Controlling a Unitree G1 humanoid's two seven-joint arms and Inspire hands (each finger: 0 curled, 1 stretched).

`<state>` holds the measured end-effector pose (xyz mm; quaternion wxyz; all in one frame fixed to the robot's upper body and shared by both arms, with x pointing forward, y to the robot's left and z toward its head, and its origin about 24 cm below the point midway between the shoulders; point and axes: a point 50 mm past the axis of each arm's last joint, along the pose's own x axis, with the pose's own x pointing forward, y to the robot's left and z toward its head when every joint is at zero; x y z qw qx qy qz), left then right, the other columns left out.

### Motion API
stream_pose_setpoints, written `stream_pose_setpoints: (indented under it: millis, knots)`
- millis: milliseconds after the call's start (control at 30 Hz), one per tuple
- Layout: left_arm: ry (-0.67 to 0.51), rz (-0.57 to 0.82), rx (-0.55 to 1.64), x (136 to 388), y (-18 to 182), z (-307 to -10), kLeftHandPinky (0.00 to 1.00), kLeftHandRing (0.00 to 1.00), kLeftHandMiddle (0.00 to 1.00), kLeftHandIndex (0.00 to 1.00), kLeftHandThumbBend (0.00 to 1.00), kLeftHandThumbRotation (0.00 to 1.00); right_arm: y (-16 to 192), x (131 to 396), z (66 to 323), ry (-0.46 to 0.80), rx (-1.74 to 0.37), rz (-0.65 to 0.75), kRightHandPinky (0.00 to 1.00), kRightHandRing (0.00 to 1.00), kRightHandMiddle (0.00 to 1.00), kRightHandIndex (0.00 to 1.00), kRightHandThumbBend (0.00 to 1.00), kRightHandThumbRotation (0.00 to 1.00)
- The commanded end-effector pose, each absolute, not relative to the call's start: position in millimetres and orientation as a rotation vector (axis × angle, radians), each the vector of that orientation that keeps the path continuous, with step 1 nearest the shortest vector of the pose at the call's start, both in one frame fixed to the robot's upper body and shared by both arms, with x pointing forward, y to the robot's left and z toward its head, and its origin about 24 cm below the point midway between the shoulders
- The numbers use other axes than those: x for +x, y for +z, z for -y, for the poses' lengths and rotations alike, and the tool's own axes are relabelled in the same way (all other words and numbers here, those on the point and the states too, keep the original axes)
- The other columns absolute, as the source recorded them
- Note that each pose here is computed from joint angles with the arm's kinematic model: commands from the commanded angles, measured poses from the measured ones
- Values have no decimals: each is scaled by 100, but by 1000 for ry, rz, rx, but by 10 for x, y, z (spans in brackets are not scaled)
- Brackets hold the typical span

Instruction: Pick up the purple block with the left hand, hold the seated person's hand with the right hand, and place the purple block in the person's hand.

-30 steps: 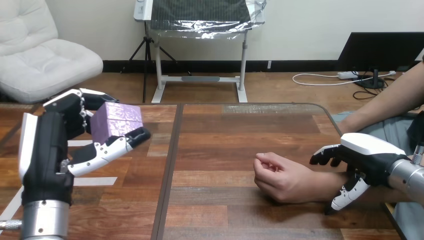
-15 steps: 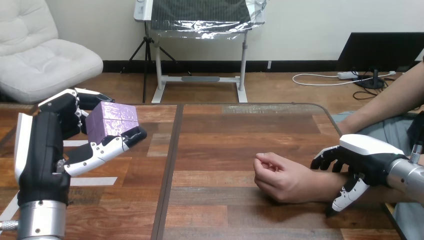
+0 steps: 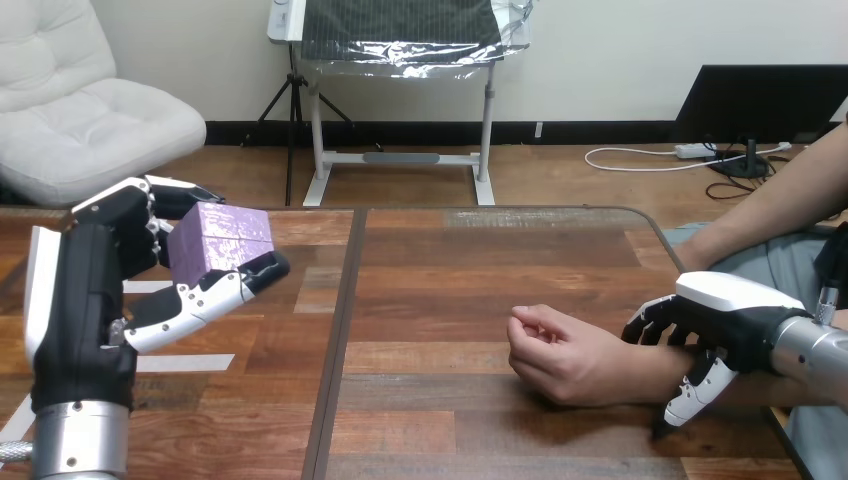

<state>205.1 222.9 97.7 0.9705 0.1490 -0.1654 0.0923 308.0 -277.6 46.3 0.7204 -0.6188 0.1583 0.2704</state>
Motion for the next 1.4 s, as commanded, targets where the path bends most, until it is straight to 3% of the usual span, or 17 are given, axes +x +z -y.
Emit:
stream_pose_setpoints:
  millis: [0, 733, 1133, 1367]
  knots:
    - [199, 445, 313, 2061, 1174, -2230, 24, 30, 37, 40, 47, 0, 72, 2824, 2886, 670, -1351, -563, 58, 71, 77, 78, 95, 20]
    - [203, 448, 307, 2075, 1177, -2232, 25, 31, 38, 40, 48, 0, -8, 2795, 2824, 711, -1363, -576, 57, 69, 76, 77, 95, 17]
    - [201, 455, 305, 2077, 1180, -2231, 24, 30, 37, 40, 47, 0, -22, 2792, 2788, 716, -1385, -575, 41, 54, 64, 72, 95, 14]
    - [200, 460, 306, 2075, 1185, -2227, 24, 30, 37, 40, 47, 0, -42, 2794, 2778, 722, -1391, -583, 38, 50, 60, 68, 94, 14]
